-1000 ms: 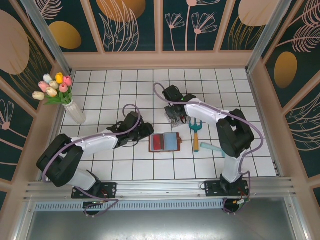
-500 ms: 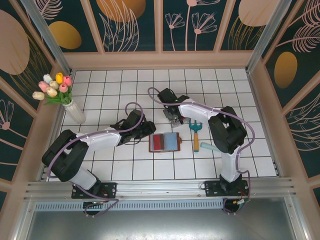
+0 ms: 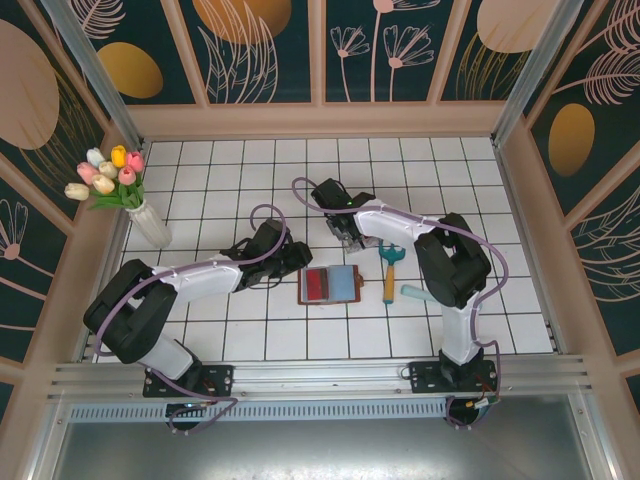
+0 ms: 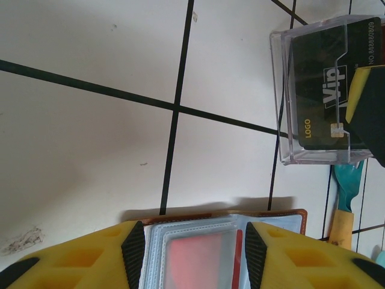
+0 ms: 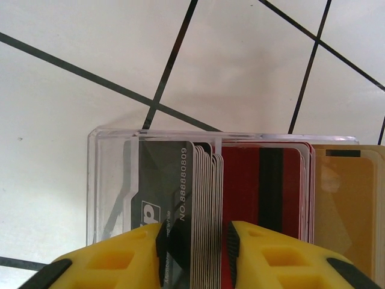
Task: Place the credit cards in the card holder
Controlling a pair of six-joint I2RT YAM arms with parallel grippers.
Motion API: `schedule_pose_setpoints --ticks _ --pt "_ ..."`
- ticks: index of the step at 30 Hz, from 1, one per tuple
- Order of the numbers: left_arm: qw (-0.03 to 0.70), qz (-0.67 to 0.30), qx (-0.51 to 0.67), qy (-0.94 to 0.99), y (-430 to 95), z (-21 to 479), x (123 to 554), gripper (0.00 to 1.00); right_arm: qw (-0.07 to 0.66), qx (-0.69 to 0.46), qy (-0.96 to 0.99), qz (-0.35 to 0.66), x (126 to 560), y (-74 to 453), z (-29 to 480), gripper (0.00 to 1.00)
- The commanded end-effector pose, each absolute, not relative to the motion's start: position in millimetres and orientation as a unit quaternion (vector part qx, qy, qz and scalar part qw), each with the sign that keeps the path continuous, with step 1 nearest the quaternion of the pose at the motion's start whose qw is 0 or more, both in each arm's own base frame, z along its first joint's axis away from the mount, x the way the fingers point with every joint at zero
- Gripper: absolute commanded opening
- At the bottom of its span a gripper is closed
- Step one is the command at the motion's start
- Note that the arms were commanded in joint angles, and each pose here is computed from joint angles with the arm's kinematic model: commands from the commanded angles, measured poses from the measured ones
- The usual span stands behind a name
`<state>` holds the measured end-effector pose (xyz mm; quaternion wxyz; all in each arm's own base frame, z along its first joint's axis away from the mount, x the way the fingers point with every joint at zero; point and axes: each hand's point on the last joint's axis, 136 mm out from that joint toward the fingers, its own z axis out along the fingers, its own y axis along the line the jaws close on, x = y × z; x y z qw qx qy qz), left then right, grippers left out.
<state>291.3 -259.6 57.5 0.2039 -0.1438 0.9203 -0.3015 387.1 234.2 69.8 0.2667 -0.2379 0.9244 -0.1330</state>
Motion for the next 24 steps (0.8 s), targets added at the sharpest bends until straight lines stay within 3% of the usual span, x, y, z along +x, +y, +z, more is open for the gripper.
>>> schedule_pose_setpoints --ticks 1,5,11,24 --pt "0.207 -0.311 -0.144 0.916 -265 61 295 0.5 0.29 -0.229 0.918 -0.144 393 228 95 0.32" --pt "0.204 -0.311 -0.144 0.917 -265 59 294 0.5 0.293 -0.228 0.917 -0.145 392 227 98 0.29" --pt "0.203 -0.312 -0.144 0.917 -265 60 294 0.5 0.291 -0.231 0.918 -0.138 392 229 98 0.16" --pt "0.203 -0.311 -0.144 0.917 -264 59 293 0.5 0.307 -0.217 0.92 -0.108 387 232 128 0.08"
